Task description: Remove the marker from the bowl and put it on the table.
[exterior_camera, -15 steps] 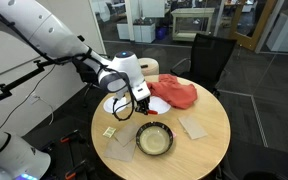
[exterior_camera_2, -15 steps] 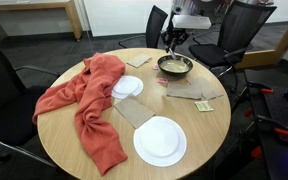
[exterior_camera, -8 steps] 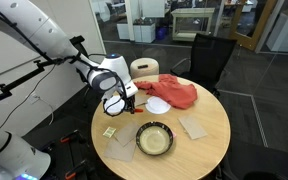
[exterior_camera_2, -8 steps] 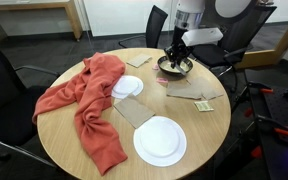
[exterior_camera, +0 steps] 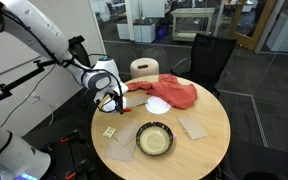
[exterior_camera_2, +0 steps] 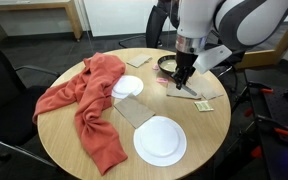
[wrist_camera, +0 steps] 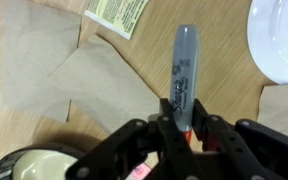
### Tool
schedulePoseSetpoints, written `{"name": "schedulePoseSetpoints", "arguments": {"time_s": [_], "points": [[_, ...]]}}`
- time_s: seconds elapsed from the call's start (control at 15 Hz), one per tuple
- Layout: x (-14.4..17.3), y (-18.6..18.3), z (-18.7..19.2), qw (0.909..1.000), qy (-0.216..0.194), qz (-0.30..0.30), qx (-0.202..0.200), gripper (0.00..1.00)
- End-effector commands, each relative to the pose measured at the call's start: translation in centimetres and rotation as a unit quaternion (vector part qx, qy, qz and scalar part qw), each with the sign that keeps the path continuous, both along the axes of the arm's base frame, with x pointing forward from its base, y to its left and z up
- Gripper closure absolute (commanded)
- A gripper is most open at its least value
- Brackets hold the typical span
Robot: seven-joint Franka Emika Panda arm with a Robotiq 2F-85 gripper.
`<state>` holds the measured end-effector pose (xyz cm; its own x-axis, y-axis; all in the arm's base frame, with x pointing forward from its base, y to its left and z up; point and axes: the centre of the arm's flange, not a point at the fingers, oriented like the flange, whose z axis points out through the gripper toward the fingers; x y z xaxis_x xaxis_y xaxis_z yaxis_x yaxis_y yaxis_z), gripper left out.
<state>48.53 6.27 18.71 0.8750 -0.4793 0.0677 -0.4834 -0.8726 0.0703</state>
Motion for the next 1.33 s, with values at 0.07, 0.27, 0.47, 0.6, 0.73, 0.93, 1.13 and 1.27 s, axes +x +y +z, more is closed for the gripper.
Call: {"name": "schedulePoseSetpoints", "arguments": {"time_s": [0.07, 0.27, 0.47, 0.6, 0.73, 0.93, 1.13, 1.27], "points": [[-1.4, 3.2, -1.9, 0.9989, 0.027, 0.038, -0.008, 0.94], [-1.6, 4.5, -3.2, 0.9977, 0.040, 0.053, -0.010, 0.94], [-1.3, 5.0, -4.5, 0.9964, 0.059, 0.060, -0.011, 0.94], [-1.0, 5.3, -5.3, 0.9957, 0.067, 0.064, -0.011, 0.94], [-0.6, 5.6, -6.0, 0.9951, 0.074, 0.064, -0.012, 0.94], [-0.2, 6.1, -6.8, 0.9939, 0.087, 0.068, -0.013, 0.94], [0.2, 6.4, -7.3, 0.9931, 0.094, 0.069, -0.015, 0.94], [0.4, 6.5, -7.5, 0.9927, 0.098, 0.069, -0.018, 0.54]]}}
